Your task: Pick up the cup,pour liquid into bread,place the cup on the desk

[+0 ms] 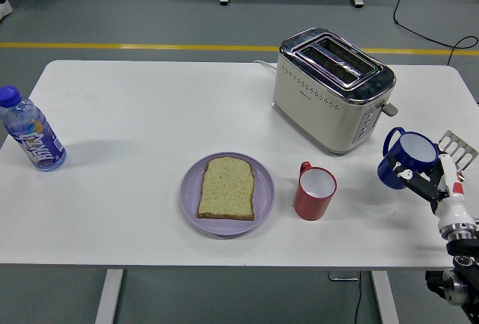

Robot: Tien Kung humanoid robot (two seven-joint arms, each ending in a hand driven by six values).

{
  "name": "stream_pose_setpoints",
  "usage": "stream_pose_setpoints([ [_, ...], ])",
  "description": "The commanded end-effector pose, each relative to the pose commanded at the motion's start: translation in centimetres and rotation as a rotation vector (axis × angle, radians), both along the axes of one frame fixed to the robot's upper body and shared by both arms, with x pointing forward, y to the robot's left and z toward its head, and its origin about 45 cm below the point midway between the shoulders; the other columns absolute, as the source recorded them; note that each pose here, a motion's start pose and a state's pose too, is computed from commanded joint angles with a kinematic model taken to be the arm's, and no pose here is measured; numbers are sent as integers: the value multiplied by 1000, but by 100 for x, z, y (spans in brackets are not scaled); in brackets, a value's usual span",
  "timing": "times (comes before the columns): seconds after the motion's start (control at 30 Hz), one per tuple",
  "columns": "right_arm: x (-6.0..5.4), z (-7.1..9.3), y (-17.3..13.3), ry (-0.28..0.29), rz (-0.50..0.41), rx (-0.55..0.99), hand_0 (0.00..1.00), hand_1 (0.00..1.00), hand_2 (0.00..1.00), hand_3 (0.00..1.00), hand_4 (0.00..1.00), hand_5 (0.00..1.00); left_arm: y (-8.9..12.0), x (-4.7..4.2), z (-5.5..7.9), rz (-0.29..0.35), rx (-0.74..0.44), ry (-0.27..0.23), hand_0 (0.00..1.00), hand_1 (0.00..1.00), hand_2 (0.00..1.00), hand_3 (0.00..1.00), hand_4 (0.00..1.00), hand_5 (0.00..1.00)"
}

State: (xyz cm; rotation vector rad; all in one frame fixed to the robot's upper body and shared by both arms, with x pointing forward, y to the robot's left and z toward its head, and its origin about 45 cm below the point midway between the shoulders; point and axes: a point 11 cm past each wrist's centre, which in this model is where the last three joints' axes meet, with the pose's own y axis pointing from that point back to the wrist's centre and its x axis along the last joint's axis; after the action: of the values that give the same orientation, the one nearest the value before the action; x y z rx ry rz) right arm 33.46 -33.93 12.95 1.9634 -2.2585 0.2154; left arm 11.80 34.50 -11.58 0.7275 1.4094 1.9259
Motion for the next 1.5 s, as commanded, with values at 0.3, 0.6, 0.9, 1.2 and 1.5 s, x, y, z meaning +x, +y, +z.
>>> stream_pose_setpoints([
  [0.3,88,467,131,-92,21,-52,381,369,504,540,712,2,24,12,7,4,5,-5,690,756,773,611,396,998],
  [0.6,183,647,292,-62,76,-112,344,356,497,535,735,30,42,32,17,2,10,-9,690,756,773,611,396,998],
  [0.9,298,855,589,-65,197,-132,330,342,495,531,747,37,47,44,21,2,12,-9,690,756,773,611,396,998],
  [1.2,416,908,910,-42,297,-166,325,339,495,532,742,28,47,38,20,-1,16,1,690,756,773,611,396,998],
  [1.5,489,989,1265,-62,391,-176,346,347,502,533,714,2,47,13,15,-3,17,9,690,756,773,611,396,998],
])
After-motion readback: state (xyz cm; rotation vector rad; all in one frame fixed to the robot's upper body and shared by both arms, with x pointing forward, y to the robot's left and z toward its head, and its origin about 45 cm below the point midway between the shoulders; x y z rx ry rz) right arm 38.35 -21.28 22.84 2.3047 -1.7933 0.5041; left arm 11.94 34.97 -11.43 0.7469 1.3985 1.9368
